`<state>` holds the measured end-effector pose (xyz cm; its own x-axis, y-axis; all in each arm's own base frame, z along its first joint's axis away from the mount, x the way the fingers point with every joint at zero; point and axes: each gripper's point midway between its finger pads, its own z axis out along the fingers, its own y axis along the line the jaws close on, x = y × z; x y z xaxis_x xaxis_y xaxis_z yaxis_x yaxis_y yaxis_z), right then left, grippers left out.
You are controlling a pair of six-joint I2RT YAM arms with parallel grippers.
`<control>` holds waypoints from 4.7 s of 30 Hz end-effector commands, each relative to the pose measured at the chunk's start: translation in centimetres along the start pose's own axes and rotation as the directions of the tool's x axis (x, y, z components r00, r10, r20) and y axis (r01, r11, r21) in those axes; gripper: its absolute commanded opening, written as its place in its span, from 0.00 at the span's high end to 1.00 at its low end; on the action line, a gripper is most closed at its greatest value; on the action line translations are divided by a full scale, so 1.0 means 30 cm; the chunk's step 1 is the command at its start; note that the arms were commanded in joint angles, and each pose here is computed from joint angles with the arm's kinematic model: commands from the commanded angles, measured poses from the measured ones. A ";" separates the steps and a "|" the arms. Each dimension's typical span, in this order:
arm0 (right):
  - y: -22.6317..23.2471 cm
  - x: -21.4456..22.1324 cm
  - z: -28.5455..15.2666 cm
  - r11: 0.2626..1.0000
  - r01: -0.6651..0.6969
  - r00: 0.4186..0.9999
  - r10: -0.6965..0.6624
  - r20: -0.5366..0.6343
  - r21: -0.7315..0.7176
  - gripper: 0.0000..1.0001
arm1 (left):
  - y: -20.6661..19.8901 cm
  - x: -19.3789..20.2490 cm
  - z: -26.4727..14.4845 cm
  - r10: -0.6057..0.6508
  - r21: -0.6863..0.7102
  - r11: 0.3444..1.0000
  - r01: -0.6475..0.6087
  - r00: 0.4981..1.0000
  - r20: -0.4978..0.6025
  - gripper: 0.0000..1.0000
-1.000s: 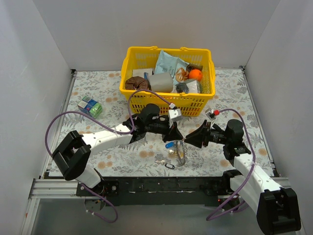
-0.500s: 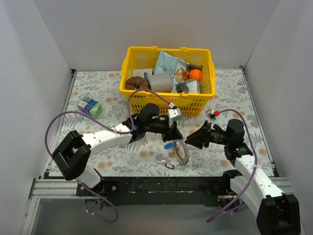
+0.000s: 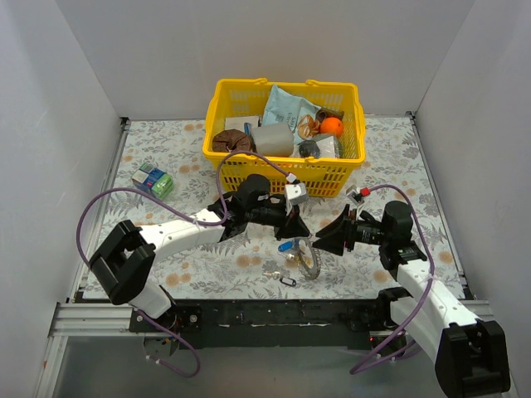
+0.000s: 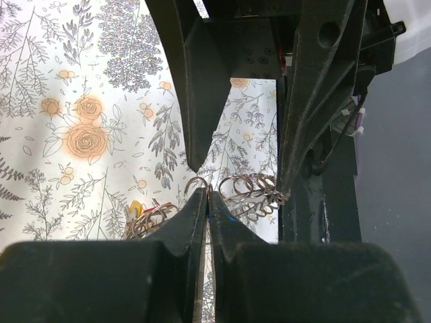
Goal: Put the keys on the keyring
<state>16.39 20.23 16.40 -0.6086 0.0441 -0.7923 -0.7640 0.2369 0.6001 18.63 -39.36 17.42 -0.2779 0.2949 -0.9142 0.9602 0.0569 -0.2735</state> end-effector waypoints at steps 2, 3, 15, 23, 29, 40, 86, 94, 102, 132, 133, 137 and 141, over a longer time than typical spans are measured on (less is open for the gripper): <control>0.028 -0.037 0.005 0.997 0.048 0.998 -0.047 0.033 -0.053 0.33 | -0.015 -0.046 0.004 0.003 0.040 0.999 -0.004 1.000 0.014 1.00; 0.027 -0.038 0.006 0.997 0.046 0.998 -0.044 0.034 -0.055 0.32 | -0.016 -0.048 0.006 0.002 0.045 0.999 -0.003 1.000 0.013 1.00; 0.025 -0.027 0.013 0.997 0.031 0.999 -0.028 0.036 -0.076 0.36 | -0.034 -0.073 0.003 0.000 0.069 0.998 -0.001 1.000 0.024 1.00; 0.004 -0.031 0.006 0.999 0.047 0.998 -0.047 0.032 -0.005 0.35 | -0.030 -0.081 -0.008 0.007 0.048 0.999 -0.008 1.000 0.023 1.00; -0.010 -0.034 0.000 0.998 0.047 0.998 -0.048 0.033 0.044 0.33 | -0.028 -0.081 -0.023 0.016 0.024 1.000 -0.016 1.000 0.020 1.00; 0.055 0.006 -0.005 0.996 0.038 0.999 -0.039 -0.010 -0.082 0.36 | -0.028 -0.084 -0.026 0.018 0.019 1.000 -0.018 0.999 0.030 1.00; 0.022 -0.085 0.064 0.993 0.110 0.994 -0.110 0.020 -0.052 0.38 | -0.090 -0.099 -0.039 0.012 0.108 0.994 -0.016 0.999 0.035 1.00; 0.036 -0.078 0.055 0.991 0.121 0.993 -0.120 0.020 -0.056 0.42 | -0.084 -0.101 -0.039 0.017 0.097 0.995 -0.020 0.999 0.032 1.00; -0.034 -0.123 0.031 0.986 0.103 0.992 -0.111 0.053 0.134 0.39 | -0.060 -0.052 -0.032 0.000 0.068 0.998 0.000 1.000 0.001 1.00; -0.095 -0.076 -0.045 0.975 0.042 0.991 -0.068 0.114 0.217 0.43 | 0.137 0.036 0.120 -0.103 0.101 0.989 0.108 0.993 -0.054 1.00; -0.088 -0.083 -0.041 0.978 0.056 0.990 -0.080 0.117 0.200 0.43 | 0.135 0.030 0.116 -0.100 0.100 0.990 0.104 0.994 -0.050 1.00; -0.067 -0.073 -0.028 0.990 0.051 0.994 -0.064 0.092 0.135 0.44 | 0.121 -0.015 0.098 -0.077 0.096 0.992 0.079 0.997 -0.025 1.00; -0.072 -0.069 -0.024 0.991 0.043 0.995 -0.054 0.083 0.125 0.44 | 0.104 -0.041 0.090 -0.072 0.113 0.991 0.073 0.997 -0.013 1.00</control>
<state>19.32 18.54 15.43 -0.5873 0.1168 -0.8009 -0.7033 0.4161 0.5764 22.43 -42.07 12.98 -0.4057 0.3534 -0.8429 0.9053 0.0287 -0.4237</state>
